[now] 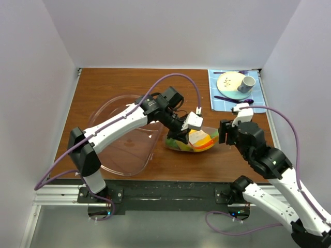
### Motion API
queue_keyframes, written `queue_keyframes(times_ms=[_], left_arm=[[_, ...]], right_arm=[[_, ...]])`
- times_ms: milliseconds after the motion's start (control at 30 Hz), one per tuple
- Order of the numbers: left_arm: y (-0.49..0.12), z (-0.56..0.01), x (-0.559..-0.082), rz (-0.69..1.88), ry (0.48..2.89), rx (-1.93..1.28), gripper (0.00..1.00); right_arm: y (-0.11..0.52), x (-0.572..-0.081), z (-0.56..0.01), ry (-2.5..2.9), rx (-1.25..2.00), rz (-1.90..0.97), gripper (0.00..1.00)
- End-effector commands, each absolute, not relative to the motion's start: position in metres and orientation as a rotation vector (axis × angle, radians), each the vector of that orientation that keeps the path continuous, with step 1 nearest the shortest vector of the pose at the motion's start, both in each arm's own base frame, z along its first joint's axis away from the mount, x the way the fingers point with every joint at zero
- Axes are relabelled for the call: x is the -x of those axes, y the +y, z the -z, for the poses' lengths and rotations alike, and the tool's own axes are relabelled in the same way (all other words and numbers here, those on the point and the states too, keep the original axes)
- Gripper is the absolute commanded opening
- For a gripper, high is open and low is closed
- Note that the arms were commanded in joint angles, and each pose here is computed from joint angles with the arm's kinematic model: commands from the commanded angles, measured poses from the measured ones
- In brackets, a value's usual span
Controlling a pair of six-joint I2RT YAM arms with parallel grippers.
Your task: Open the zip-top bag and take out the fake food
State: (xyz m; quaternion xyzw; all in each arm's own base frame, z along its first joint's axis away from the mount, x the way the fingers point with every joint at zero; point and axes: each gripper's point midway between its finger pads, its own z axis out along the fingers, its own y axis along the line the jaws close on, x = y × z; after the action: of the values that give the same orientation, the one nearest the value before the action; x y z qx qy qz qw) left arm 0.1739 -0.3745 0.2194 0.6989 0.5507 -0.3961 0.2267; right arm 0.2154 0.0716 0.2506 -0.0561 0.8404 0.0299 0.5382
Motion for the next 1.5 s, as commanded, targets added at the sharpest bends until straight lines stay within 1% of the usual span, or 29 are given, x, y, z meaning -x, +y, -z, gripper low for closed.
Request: queue_keyframes(times_ms=[0,233,333,467,1200,1400,1467], left_arm=[[-0.374,-0.237,-0.167,1.113,1.459,-1.898,0.0],[-0.369,-0.24,-0.178,1.084,1.468,-1.854,0.0],[-0.367,-0.245,-0.19,1.065,1.475,-1.81,0.0],[-0.366,-0.252,-0.202,1.031,1.483,-1.761,0.0],[-0.364,-0.253,-0.208,1.016,1.523,-1.711,0.0],[-0.364,-0.252,-0.21,0.996,1.532,-1.708,0.0],[-0.364,-0.25,-0.211,0.996,1.537,-1.706,0.0]], right_arm=[[0.072,-0.226,-0.243,2.022,0.217,0.015,0.69],[0.068,-0.226,-0.242,2.042,0.203,0.048,0.7],[0.056,-0.223,-0.237,2.086,0.152,0.122,0.69],[0.062,-0.219,-0.235,2.111,0.163,0.078,0.69],[0.086,-0.227,-0.207,2.208,0.312,0.054,0.69],[0.086,-0.225,-0.226,2.156,0.291,0.009,0.69],[0.092,-0.222,-0.239,2.108,0.284,-0.067,0.69]])
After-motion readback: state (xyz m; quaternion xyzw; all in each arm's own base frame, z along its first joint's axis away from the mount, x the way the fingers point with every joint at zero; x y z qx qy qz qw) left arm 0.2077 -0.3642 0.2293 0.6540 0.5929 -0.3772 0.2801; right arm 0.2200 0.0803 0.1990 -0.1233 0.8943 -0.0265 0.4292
